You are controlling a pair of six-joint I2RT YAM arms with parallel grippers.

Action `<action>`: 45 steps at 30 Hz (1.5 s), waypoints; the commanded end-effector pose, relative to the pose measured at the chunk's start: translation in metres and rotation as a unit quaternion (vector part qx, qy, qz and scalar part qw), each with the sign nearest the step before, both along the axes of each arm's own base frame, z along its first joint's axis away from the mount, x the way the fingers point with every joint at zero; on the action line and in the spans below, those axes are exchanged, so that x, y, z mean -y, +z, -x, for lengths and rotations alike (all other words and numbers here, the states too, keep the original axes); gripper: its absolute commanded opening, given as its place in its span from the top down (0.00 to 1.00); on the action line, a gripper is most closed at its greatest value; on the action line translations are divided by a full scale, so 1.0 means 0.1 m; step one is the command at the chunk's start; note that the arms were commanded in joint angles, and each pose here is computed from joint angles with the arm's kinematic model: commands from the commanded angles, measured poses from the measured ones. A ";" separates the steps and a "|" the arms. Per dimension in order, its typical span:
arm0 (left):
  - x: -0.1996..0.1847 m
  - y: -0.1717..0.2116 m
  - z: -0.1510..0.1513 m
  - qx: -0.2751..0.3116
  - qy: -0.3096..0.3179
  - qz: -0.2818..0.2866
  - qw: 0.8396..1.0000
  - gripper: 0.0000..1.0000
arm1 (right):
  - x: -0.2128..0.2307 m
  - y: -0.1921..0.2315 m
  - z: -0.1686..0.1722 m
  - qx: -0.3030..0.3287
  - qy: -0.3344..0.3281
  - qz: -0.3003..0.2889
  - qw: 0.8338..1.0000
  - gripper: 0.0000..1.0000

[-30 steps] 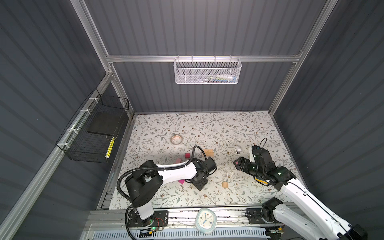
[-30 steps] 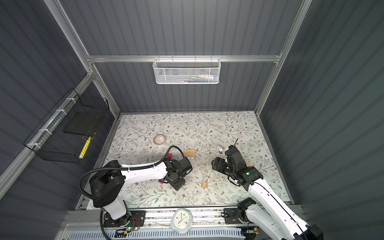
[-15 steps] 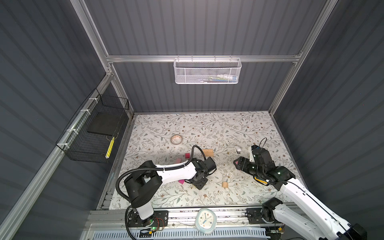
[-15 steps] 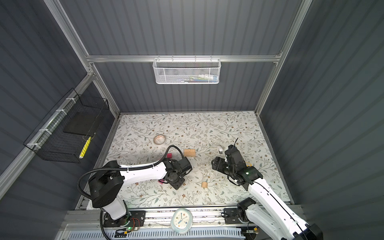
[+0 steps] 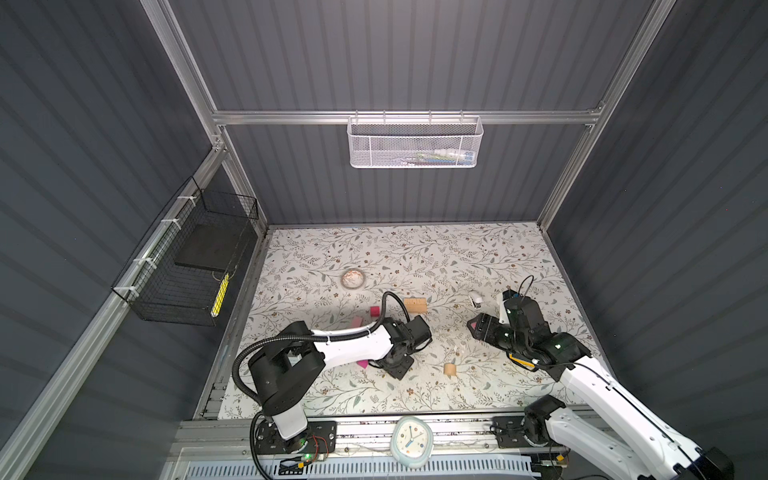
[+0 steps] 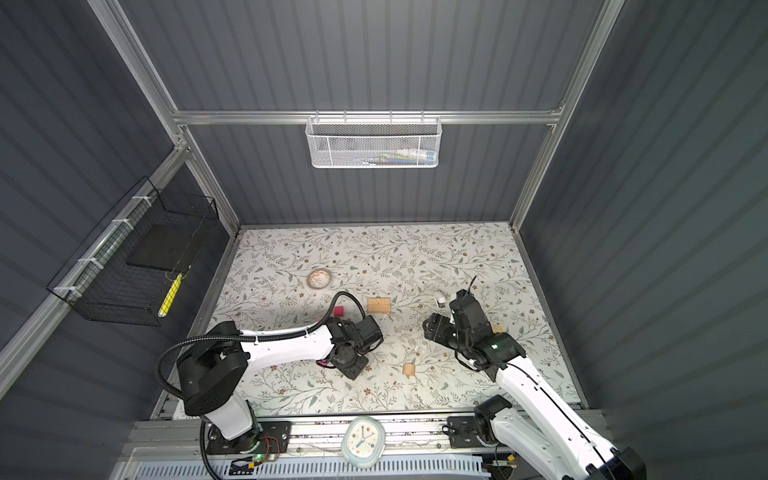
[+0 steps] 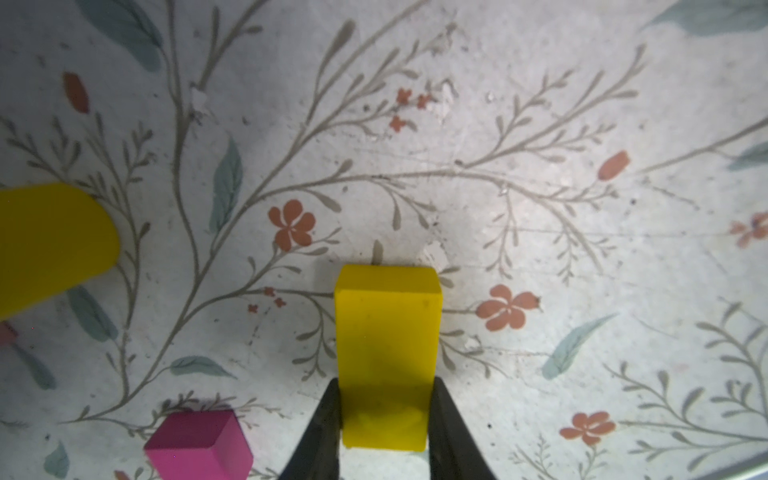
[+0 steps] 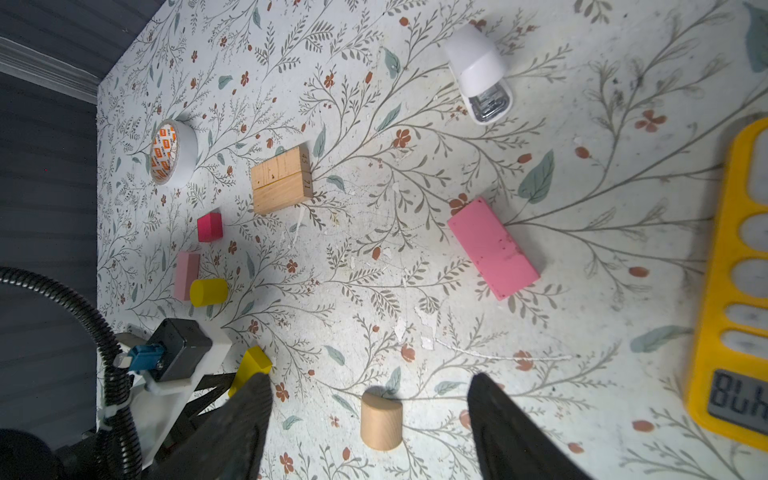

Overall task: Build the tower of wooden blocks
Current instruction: 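Lift the yellow block with the left gripper and carry it over the wooden stack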

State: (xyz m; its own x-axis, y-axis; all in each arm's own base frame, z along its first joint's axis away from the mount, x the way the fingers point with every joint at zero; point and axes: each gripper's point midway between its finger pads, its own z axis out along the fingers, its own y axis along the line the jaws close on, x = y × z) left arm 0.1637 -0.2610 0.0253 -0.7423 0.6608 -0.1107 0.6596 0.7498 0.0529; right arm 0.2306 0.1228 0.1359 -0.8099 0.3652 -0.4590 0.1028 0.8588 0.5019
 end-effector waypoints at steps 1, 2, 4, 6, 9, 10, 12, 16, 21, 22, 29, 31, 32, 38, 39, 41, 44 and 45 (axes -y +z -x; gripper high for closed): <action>-0.01 0.04 -0.06 0.006 0.019 -0.005 1.000 0.80 | -0.01 0.06 0.00 0.007 -0.002 -0.005 1.000 0.22; 0.01 0.07 -0.07 0.009 0.021 -0.004 1.000 0.82 | -0.01 0.07 0.00 0.008 -0.002 -0.005 1.000 0.21; 0.04 0.15 -0.13 0.019 0.034 0.001 0.999 0.88 | -0.01 0.09 0.00 0.011 -0.002 -0.008 1.000 0.21; 0.09 0.25 -0.17 0.025 0.042 0.005 0.999 0.92 | -0.01 0.13 0.00 0.016 0.000 -0.010 1.000 0.21; 0.16 0.42 -0.26 0.041 0.054 0.011 0.998 0.95 | 0.01 0.17 0.01 0.021 0.000 -0.008 1.000 0.21; 0.17 0.49 -0.31 0.048 0.061 0.012 0.997 0.96 | 0.01 0.19 0.01 0.022 -0.001 -0.007 1.000 0.21; 0.20 0.60 -0.40 0.058 0.078 0.019 0.995 0.97 | 0.02 0.20 0.01 0.025 -0.004 -0.006 1.000 0.21; 0.26 0.77 -0.63 0.068 0.122 0.042 0.989 1.00 | 0.01 0.27 -0.02 0.035 -0.006 -0.013 0.999 0.21; 0.34 0.88 -1.00 0.074 0.170 0.067 0.980 1.00 | 0.00 0.34 -0.08 0.043 -0.006 -0.008 0.999 0.20; 0.36 0.88 -1.06 0.073 0.175 0.071 0.979 1.00 | 0.00 0.35 -0.09 0.043 -0.006 -0.007 0.999 0.19; 0.56 0.79 -1.45 0.074 0.214 0.064 0.972 1.00 | -0.02 0.40 -0.16 0.045 -0.009 -0.007 0.999 0.17; 0.59 0.74 -1.53 0.072 0.226 0.055 0.970 1.00 | 0.00 0.40 -0.17 0.046 -0.011 -0.003 0.999 0.17; 0.61 0.72 -1.55 0.072 0.229 0.053 0.969 1.00 | 0.00 0.40 -0.17 0.046 -0.012 -0.003 0.999 0.16; 0.62 0.56 -1.72 0.064 0.272 0.041 0.959 1.00 | 0.02 0.45 -0.19 0.051 -0.013 0.002 0.999 0.14; 0.61 0.53 -1.74 0.064 0.278 0.041 0.957 1.00 | 0.02 0.45 -0.19 0.051 -0.014 0.002 0.999 0.14; 0.60 0.49 -1.76 0.061 0.287 0.038 0.955 1.00 | 0.03 0.45 -0.20 0.052 -0.015 0.004 0.999 0.14; 0.59 0.42 -1.76 0.055 0.298 0.036 0.952 1.00 | 0.03 0.44 -0.20 0.051 -0.014 0.004 0.999 0.14; 0.59 0.41 -1.77 0.054 0.302 0.035 0.951 1.00 | 0.03 0.44 -0.20 0.050 -0.014 0.005 0.999 0.14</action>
